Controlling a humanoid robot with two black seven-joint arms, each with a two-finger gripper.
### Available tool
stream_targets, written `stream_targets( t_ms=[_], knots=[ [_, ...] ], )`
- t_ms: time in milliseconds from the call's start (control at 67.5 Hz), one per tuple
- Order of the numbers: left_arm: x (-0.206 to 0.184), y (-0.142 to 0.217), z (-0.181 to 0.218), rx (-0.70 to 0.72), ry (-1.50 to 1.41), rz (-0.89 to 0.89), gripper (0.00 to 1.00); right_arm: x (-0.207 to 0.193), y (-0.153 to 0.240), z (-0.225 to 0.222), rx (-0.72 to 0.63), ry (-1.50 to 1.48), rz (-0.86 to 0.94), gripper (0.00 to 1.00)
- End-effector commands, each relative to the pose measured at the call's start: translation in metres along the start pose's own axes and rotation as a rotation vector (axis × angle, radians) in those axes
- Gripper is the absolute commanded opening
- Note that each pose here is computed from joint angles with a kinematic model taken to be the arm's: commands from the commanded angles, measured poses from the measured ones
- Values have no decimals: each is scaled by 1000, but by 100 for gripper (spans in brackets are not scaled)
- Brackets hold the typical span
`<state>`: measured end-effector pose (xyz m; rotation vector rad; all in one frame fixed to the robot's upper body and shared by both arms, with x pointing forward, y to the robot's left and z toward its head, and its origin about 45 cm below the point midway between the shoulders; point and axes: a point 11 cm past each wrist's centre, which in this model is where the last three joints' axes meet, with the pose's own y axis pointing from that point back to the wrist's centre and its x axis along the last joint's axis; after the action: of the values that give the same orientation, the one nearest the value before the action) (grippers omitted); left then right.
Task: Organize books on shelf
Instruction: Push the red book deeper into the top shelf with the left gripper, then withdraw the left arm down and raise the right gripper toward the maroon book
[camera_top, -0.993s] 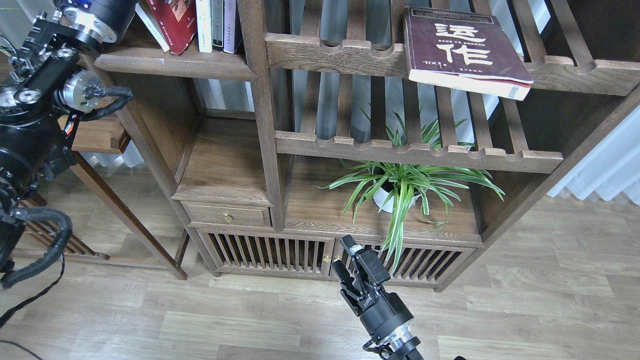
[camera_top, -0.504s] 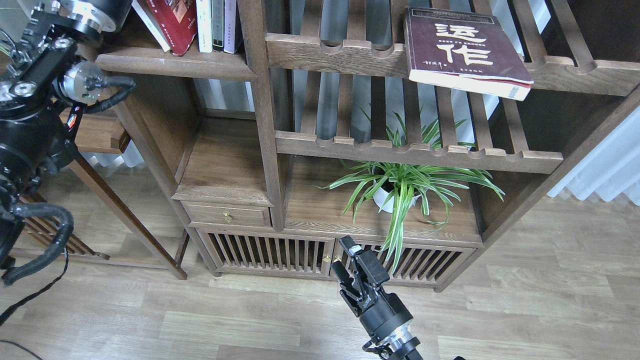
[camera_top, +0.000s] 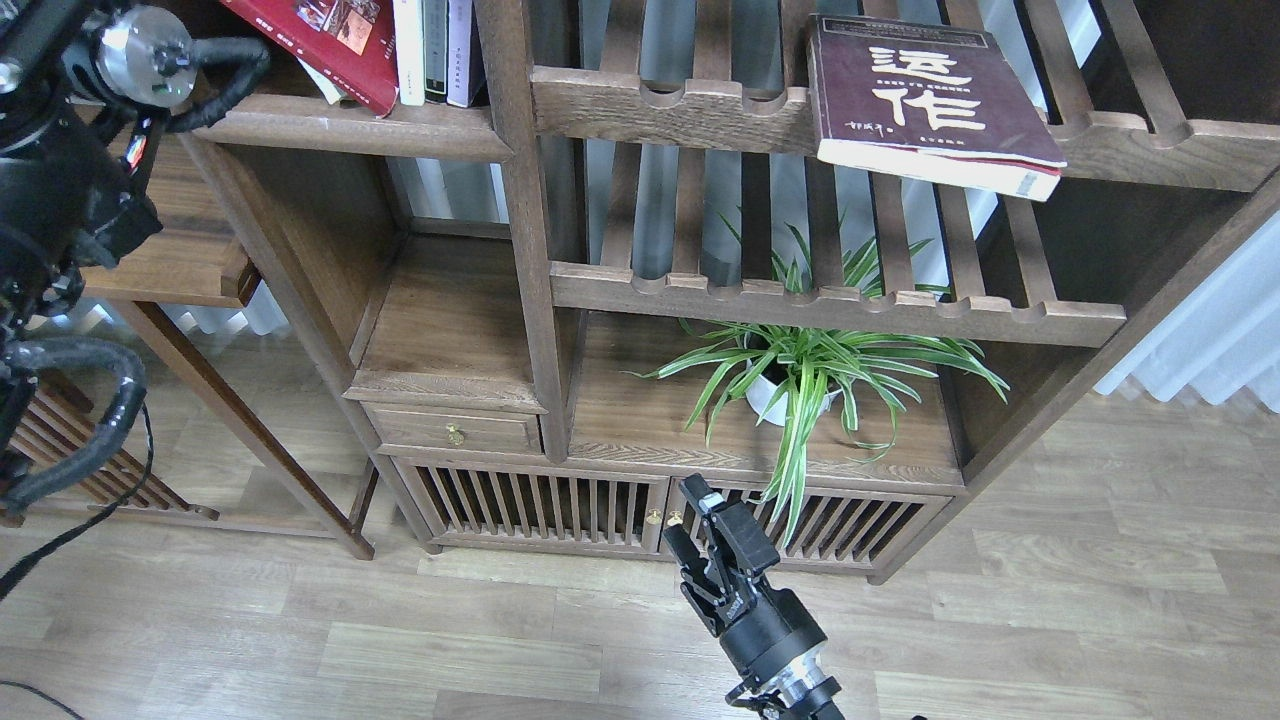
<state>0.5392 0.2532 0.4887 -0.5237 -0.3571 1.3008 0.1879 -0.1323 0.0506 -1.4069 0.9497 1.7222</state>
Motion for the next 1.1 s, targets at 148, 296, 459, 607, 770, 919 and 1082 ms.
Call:
stream_targets(
  t_ms=[148,296,459,607,770,919,1082],
  knots=[
    [0,17,-8,10,53,-16,77,-18,-7,-12,40,-5,-57,97],
    [-11,26,-12,8,69,-45,77,-28,-12,-11,38,-7,-90,97],
    [-11,32,-5,-15,77,-66,77,-43,-16,-15,51,-11,-136,96],
    [-13,37,12,-62,85,-101,77,-50,-15,-13,54,-21,-159,96],
    [-30,65,20,-112,174,-163,77,-68,-12,-17,79,-36,-214,97],
    [-45,105,6,-90,261,-210,77,-95,-10,-18,97,-49,-295,97],
    [-49,147,-16,-30,353,-284,77,-121,3,-14,77,-49,-361,95]
  ],
)
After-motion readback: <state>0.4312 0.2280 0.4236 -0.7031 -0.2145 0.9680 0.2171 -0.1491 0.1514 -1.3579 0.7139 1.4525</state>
